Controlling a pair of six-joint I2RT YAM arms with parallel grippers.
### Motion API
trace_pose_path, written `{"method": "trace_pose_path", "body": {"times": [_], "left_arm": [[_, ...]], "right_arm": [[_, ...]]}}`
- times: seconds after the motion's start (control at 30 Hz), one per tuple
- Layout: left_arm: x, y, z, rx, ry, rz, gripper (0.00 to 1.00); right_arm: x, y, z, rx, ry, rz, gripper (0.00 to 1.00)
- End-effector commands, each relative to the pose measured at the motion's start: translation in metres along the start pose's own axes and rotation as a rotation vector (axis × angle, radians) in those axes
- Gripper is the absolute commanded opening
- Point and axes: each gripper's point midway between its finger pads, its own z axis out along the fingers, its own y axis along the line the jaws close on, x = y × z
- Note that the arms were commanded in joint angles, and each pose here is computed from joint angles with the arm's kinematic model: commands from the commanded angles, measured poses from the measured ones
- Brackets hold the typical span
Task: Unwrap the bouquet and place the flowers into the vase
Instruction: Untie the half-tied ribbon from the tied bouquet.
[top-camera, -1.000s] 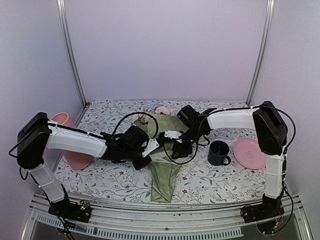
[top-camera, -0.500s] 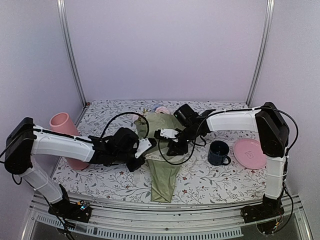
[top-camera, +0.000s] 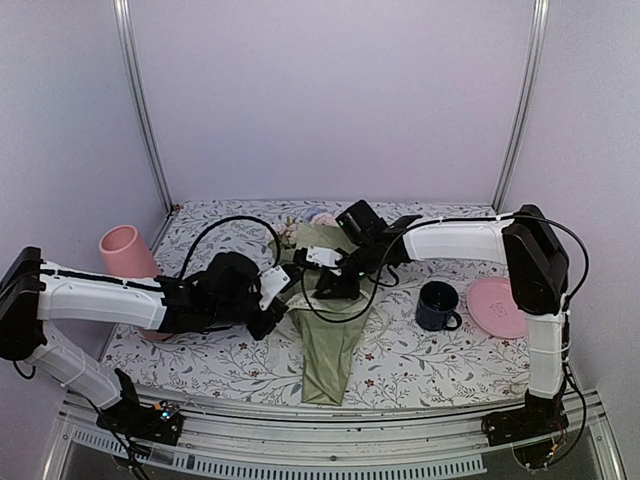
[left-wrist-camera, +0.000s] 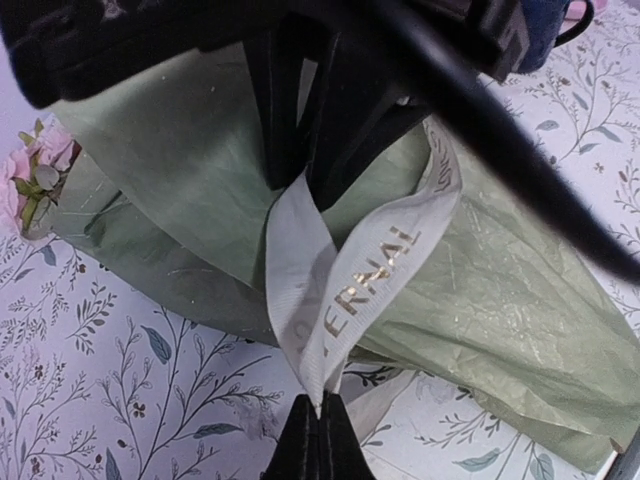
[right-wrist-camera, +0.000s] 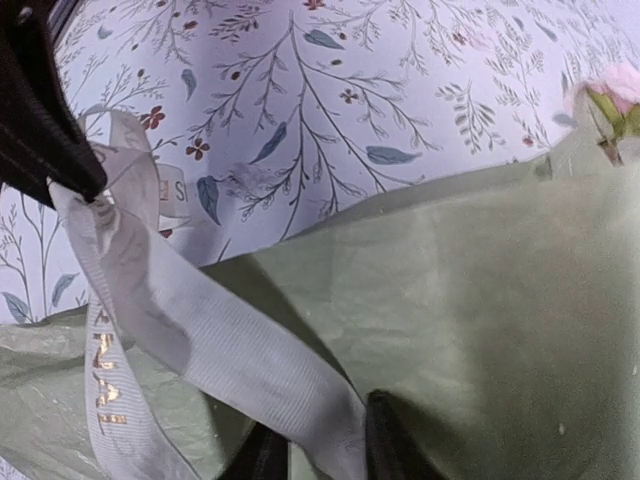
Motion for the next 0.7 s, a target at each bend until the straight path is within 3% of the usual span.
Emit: {"method": "trace_pose_path", "body": {"times": [0.0, 0.07, 0.4, 0.67], "left_arm": [[-0.005, -0.002, -0.001, 0.001, -0.032, -0.033, 0.02], [-0.003, -0.001, -0.002, -0.004, -0.023, -0.041, 0.05], [0.016, 0.007, 0.003, -0.058, 0.042, -0.09, 0.05], [0.024, 0.034, 0.007, -0.169, 0.1, -0.194, 0.0]], "right_arm": [[-0.016, -0.009, 0.006, 0.028, -0.034, 0.029, 0.1], [-0.016, -0.013, 0.0, 0.052, -0.036, 0.028, 0.0], [0.003, -0.052, -0.073, 0.177, -0.079, 0.127, 0.0], [0.055, -0.094, -0.122, 0.26, -0.076, 0.323, 0.0]]}}
